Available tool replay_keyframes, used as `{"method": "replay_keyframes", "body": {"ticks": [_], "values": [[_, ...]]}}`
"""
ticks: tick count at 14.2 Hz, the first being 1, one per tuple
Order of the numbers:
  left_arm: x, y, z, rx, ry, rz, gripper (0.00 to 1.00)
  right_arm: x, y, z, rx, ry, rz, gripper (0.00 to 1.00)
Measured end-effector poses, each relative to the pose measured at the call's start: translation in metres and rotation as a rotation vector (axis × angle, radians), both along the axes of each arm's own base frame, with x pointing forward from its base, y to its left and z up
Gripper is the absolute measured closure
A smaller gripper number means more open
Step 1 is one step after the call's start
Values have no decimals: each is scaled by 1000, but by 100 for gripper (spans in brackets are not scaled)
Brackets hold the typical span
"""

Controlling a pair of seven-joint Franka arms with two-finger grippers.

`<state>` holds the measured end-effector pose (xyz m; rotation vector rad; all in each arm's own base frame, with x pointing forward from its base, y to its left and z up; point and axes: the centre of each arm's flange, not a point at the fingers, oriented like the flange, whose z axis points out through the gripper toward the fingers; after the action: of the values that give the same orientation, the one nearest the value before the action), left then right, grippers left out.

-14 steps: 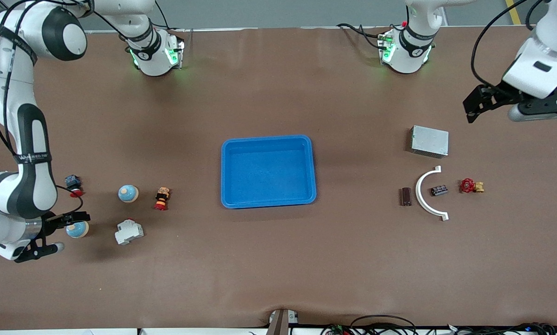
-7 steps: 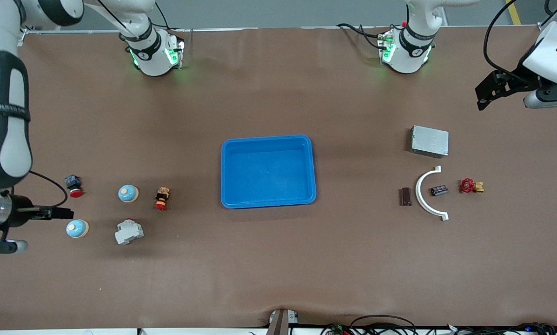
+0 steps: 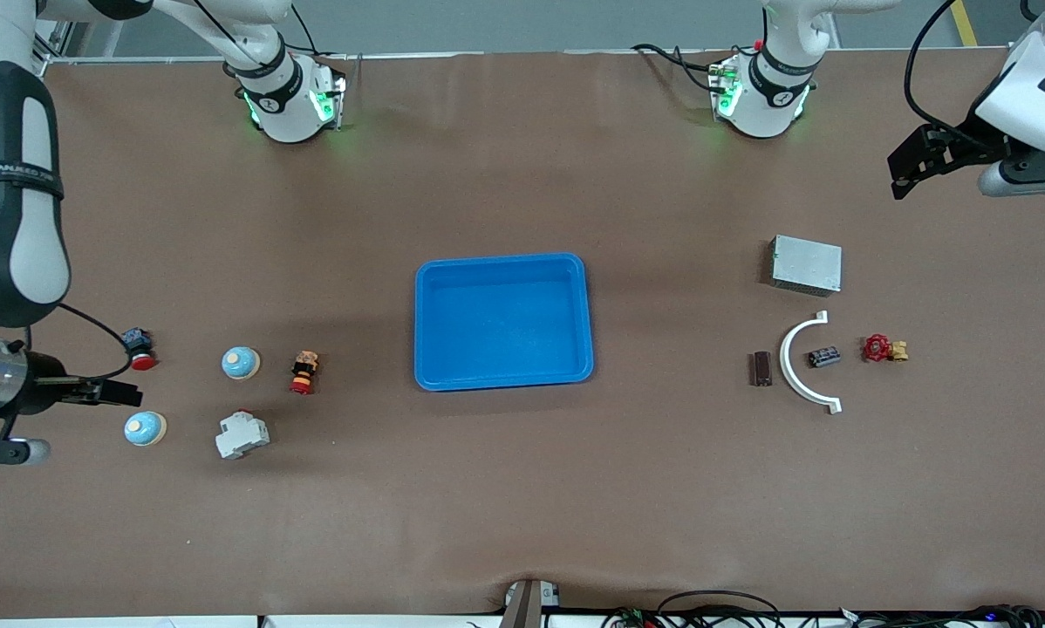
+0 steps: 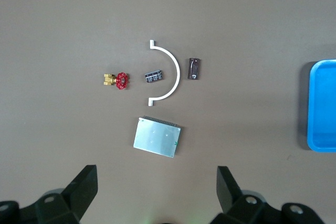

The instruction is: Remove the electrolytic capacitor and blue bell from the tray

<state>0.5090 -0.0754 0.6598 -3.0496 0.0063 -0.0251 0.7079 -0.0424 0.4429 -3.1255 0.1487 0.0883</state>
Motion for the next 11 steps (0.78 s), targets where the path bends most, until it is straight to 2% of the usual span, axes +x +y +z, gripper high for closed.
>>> {"method": "replay_keyframes", "body": {"ticks": [2,4,7,8,11], "values": [[-1,0,1,1,5,1,0,-7,40,10,9,-2,-41,0],[-1,0,1,1,6,1,0,-15,76,22,56,-1,-89,0],[-2,-2,2,1,8,-3,0,-23,95,34,72,-6,-96,0],[-2,-2,2,1,8,-4,0,-25,95,39,67,-8,-90,0],[-6,-4,1,5,28,-10,0,-39,90,73,-14,-28,4,0]]}}
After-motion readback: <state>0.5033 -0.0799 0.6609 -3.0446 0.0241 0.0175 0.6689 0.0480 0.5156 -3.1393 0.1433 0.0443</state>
